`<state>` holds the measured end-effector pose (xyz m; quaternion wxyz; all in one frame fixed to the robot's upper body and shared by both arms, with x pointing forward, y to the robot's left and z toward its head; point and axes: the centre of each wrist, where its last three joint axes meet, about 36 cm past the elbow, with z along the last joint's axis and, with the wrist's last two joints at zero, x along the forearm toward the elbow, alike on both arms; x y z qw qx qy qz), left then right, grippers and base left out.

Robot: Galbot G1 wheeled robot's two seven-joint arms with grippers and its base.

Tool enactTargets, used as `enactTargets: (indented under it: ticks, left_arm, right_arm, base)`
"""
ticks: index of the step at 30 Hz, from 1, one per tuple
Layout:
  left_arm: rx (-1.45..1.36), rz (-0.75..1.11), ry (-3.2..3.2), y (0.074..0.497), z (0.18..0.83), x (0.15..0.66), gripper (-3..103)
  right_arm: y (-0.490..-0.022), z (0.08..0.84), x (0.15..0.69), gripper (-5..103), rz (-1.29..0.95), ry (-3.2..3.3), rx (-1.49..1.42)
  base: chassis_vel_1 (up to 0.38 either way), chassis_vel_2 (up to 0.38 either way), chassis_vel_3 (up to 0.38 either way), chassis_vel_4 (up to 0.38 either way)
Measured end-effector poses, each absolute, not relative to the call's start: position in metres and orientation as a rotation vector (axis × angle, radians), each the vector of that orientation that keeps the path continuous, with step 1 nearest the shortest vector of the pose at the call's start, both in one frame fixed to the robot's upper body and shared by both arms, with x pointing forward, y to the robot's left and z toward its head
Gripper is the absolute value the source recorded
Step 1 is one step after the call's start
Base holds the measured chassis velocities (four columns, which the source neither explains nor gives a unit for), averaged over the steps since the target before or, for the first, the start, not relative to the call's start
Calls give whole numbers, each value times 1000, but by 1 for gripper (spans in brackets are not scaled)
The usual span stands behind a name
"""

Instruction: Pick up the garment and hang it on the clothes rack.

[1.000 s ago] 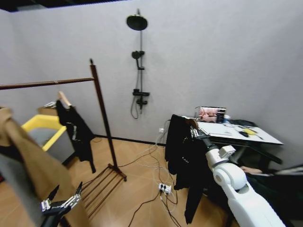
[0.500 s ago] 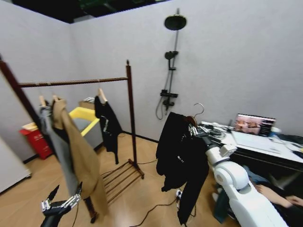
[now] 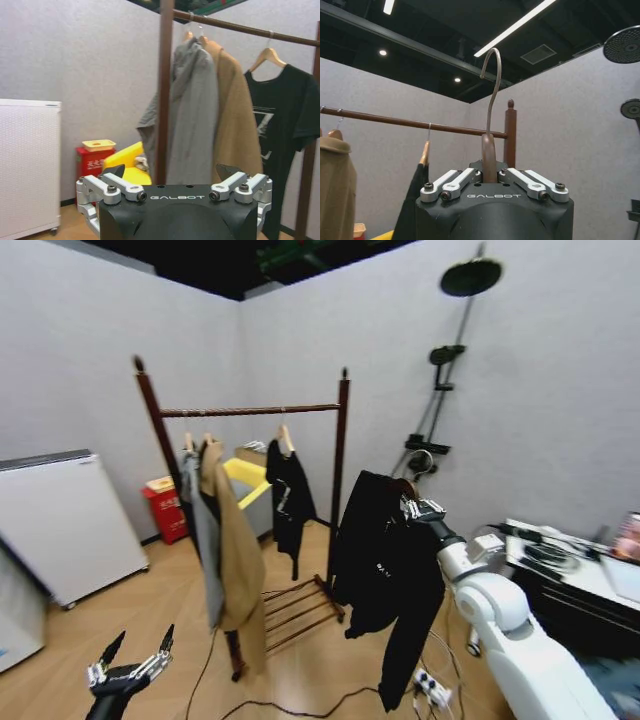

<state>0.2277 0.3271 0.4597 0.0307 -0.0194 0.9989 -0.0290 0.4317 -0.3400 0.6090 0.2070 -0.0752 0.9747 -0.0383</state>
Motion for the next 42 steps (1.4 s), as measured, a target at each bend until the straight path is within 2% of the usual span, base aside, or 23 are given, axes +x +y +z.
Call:
enactTargets:
  ticks: [14, 29, 34, 39, 42]
  left_arm:
    - [-60, -90, 3078, 327, 460, 228, 100]
    - [-60, -89, 3078, 327, 460, 228, 100]
    - [-60, -89, 3078, 327, 460, 228, 100]
    - [-60, -89, 3078, 327, 460, 228, 100]
    - [-60, -89, 3078, 327, 460, 228, 100]
  right_arm:
    - [-317, 632, 399, 9, -54, 2683, -311]
    - [-310, 626, 430, 9, -41, 2714, -287]
    - [-294, 626, 412, 9, -24, 2730, -333]
    - [-281, 631, 366, 9, -39, 2720, -360]
    - [-281, 632, 365, 9, -53, 2715, -351]
  base:
    - [129, 120, 134, 126]
    - [55, 44, 40, 46]
    - [0, 0, 0, 0]
    - [0, 0, 0, 0]
    - [0, 0, 0, 0]
